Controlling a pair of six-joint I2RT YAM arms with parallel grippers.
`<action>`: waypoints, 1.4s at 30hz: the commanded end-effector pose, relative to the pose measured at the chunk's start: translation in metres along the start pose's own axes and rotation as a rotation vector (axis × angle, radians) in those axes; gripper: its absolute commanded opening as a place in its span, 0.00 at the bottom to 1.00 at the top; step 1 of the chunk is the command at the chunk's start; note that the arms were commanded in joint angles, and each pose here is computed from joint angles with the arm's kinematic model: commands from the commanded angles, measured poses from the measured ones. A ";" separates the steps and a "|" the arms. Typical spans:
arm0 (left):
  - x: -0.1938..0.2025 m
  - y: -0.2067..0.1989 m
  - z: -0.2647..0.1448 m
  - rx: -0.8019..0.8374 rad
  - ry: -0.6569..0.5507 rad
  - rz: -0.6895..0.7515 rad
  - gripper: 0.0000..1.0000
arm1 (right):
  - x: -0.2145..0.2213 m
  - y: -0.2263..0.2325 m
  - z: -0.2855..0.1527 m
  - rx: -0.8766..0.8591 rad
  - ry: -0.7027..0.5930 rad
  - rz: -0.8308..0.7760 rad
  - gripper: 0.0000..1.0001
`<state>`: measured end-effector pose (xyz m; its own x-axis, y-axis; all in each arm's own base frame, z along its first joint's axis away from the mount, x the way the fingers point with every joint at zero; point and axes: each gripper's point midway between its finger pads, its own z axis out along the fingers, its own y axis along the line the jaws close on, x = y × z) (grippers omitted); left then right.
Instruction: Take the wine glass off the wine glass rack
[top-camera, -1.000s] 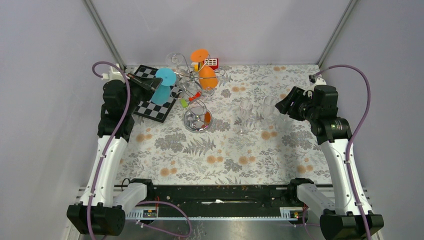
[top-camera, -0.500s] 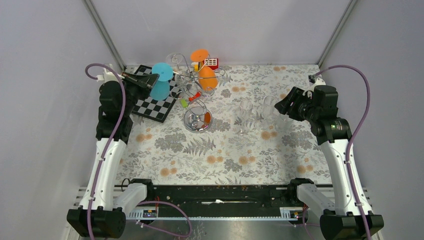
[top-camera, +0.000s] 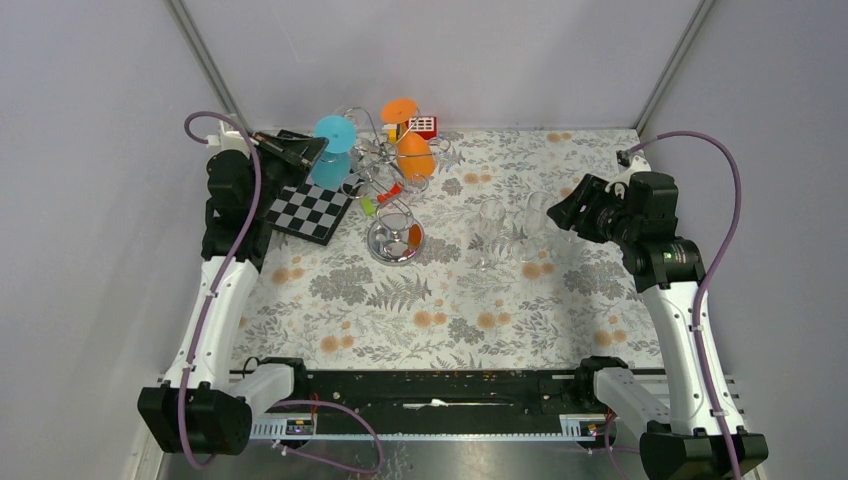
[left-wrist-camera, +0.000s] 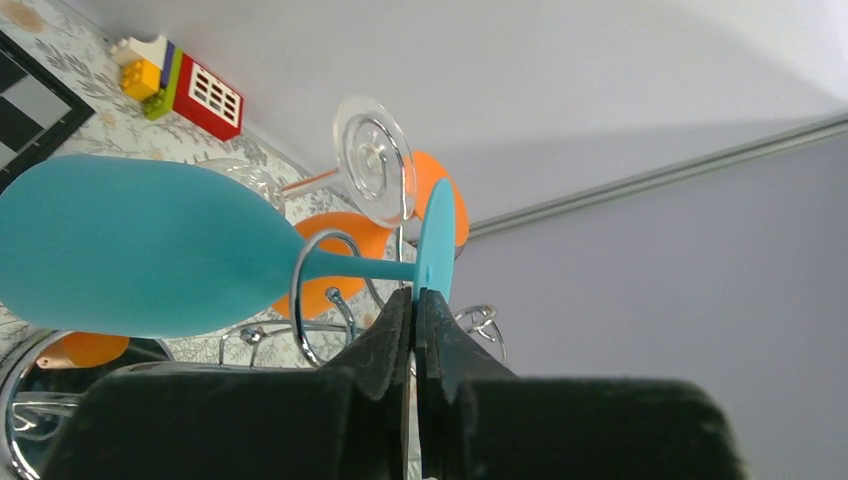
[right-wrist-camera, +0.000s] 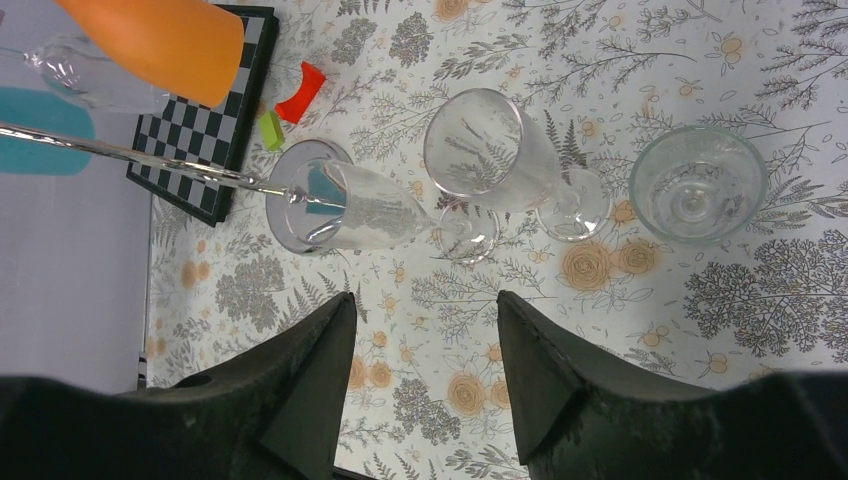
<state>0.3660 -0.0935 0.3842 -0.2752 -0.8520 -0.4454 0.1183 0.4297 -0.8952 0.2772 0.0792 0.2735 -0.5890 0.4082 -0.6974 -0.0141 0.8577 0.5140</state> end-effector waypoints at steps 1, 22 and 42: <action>-0.003 -0.054 -0.015 0.196 0.026 0.065 0.00 | -0.014 0.013 -0.008 -0.053 -0.058 -0.018 0.61; 0.031 -0.059 -0.093 0.151 0.158 0.242 0.00 | -0.024 0.065 -0.062 -0.272 -0.155 0.006 0.64; 0.053 -0.208 -0.206 0.841 0.303 0.251 0.00 | -0.031 0.119 -0.091 -0.577 -0.181 0.016 0.71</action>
<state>0.1616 -0.1554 0.5275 -0.3540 -0.6237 -0.6969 0.7249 0.2878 -0.6258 0.2301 0.1296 0.3722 -0.4930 0.5033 -0.7097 -0.3514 0.6310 0.6916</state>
